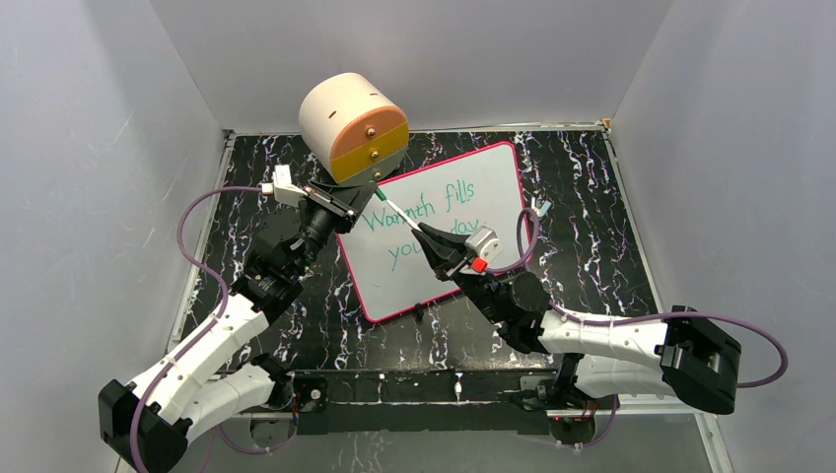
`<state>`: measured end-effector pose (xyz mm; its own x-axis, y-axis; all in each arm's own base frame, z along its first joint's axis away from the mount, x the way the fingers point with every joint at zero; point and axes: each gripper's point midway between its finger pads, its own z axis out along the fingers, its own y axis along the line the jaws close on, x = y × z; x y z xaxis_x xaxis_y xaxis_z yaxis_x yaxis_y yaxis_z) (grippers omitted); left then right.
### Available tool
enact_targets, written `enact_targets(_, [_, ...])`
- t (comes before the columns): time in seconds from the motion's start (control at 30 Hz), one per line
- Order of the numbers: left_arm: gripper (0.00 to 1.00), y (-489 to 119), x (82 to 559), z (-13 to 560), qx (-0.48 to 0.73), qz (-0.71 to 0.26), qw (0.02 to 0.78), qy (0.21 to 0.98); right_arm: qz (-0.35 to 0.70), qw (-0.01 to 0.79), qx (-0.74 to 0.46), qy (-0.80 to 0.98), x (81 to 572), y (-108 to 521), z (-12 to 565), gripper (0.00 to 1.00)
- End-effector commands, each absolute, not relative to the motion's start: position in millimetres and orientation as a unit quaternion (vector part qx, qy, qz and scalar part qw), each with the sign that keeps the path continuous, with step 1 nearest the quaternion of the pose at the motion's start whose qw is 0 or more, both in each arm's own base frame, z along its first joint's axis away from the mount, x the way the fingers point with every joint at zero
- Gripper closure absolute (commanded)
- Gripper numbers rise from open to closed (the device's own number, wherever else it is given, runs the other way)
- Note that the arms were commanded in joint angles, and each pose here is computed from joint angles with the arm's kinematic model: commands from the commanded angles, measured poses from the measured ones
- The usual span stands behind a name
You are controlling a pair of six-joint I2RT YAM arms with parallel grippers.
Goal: Write a sentence on the whiteboard
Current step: Close the whiteboard marker at the center of the board.
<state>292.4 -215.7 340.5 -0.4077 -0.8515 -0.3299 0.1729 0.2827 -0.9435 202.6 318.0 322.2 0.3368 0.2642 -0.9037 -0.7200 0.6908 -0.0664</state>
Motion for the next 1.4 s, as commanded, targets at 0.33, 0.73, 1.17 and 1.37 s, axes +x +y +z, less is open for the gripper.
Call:
enact_targets(0.33, [1.00,-211.5,292.8,349.0,-0.260,-0.534,0.496,0.633,0.334,0.802,-0.203,0.451,197.8,308.9,356.1,1.00])
enact_targets(0.73, [1.00,-215.9,291.1,351.4,-0.255,-0.545,0.489,0.632,0.336,0.798,-0.207,0.455,198.7,313.7,355.7,1.00])
enact_targets(1.17, [1.00,-217.6,292.1,347.8,-0.254,-0.544,0.487,0.635,0.341,0.798,-0.206,0.452,197.2,313.9,357.1,1.00])
enact_targets(1.37, [1.00,-218.4,292.9,348.0,-0.253,-0.545,0.487,0.634,0.341,0.797,-0.206,0.454,197.5,314.1,356.5,1.00])
